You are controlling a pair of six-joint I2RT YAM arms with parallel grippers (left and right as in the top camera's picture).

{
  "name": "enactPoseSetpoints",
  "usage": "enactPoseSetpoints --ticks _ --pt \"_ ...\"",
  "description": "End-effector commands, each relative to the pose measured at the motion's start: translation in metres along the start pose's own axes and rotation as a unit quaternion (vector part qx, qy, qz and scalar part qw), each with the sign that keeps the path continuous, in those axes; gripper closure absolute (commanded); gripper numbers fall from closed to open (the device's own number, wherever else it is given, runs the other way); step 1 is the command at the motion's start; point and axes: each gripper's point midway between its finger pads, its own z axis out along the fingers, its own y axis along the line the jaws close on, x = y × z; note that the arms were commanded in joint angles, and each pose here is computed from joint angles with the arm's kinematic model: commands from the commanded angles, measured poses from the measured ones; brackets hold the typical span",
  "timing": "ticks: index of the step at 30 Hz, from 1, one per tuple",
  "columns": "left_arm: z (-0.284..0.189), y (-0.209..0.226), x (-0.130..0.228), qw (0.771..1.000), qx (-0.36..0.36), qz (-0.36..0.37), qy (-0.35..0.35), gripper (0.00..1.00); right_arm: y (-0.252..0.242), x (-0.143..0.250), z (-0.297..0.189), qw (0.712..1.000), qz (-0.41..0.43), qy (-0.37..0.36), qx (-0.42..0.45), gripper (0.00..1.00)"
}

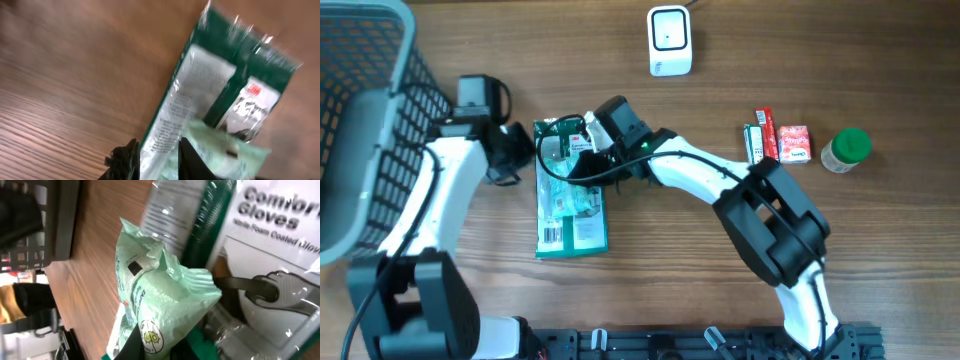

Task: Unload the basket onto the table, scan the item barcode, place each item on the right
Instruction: 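Lift the wipes packet and hold it over the scanner window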

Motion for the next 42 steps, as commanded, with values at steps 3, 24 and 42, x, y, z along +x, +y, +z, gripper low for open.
enactPoseSetpoints --ticks 3,24,42 --pt "-0.014 0.016 -0.021 0.999 -0.003 -0.029 -0.03 0.7 0.048 -0.051 -0.092 0.986 -0.125 -0.104 0.043 0.96" --pt "-0.012 -0.017 -0.005 0.999 0.046 0.007 -0.009 0.0 0.026 -0.194 -0.283 0.672 -0.514 -0.243 0.475 0.96" --pt "0.003 -0.052 0.045 0.993 0.015 0.117 0.009 0.0 -0.114 -0.255 -0.243 0.566 -0.494 -0.245 0.613 0.96"
